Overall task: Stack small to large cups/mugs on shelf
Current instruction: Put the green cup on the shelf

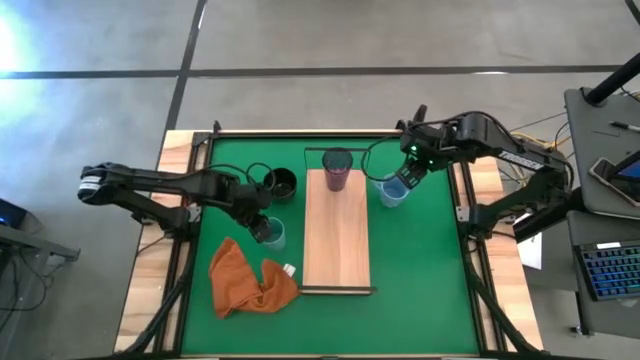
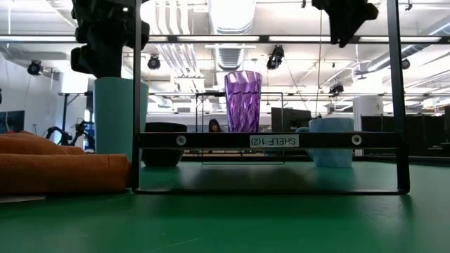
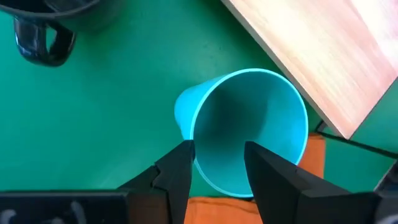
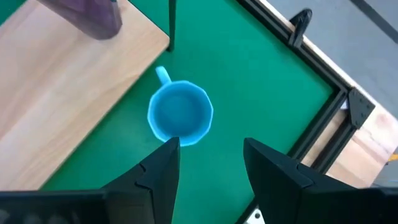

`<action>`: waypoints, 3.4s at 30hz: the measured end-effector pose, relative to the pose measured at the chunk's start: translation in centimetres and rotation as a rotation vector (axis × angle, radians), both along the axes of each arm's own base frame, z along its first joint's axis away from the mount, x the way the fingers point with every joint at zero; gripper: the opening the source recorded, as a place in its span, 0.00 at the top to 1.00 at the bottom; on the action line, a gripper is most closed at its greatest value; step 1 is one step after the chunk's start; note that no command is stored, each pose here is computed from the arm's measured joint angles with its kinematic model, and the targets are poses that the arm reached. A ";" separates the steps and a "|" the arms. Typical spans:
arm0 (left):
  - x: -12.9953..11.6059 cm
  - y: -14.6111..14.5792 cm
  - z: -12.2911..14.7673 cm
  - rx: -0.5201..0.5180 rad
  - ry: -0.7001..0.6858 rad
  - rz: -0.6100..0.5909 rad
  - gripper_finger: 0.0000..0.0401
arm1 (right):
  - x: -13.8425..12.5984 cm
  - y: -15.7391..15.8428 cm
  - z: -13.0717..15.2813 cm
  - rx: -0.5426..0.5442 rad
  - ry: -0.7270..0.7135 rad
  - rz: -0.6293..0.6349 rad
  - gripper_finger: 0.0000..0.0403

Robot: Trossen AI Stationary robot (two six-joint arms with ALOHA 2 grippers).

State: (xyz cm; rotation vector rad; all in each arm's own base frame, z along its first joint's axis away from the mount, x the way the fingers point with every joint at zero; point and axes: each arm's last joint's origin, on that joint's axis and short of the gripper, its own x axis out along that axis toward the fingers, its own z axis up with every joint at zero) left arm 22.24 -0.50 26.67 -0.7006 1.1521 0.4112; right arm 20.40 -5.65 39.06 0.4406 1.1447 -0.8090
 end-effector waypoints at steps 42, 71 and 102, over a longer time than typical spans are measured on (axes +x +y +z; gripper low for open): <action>6.0 1.9 7.7 0.207 -0.246 0.032 1.00 | 0.1 0.1 -1.0 -0.049 -0.042 0.052 0.58; 15.6 7.5 5.3 0.279 -0.087 -0.087 1.00 | 2.4 0.2 -2.8 0.076 -0.097 0.116 0.57; 16.3 7.8 4.7 0.232 -0.168 -0.045 0.87 | 7.5 0.7 -11.1 0.278 -0.546 0.176 0.75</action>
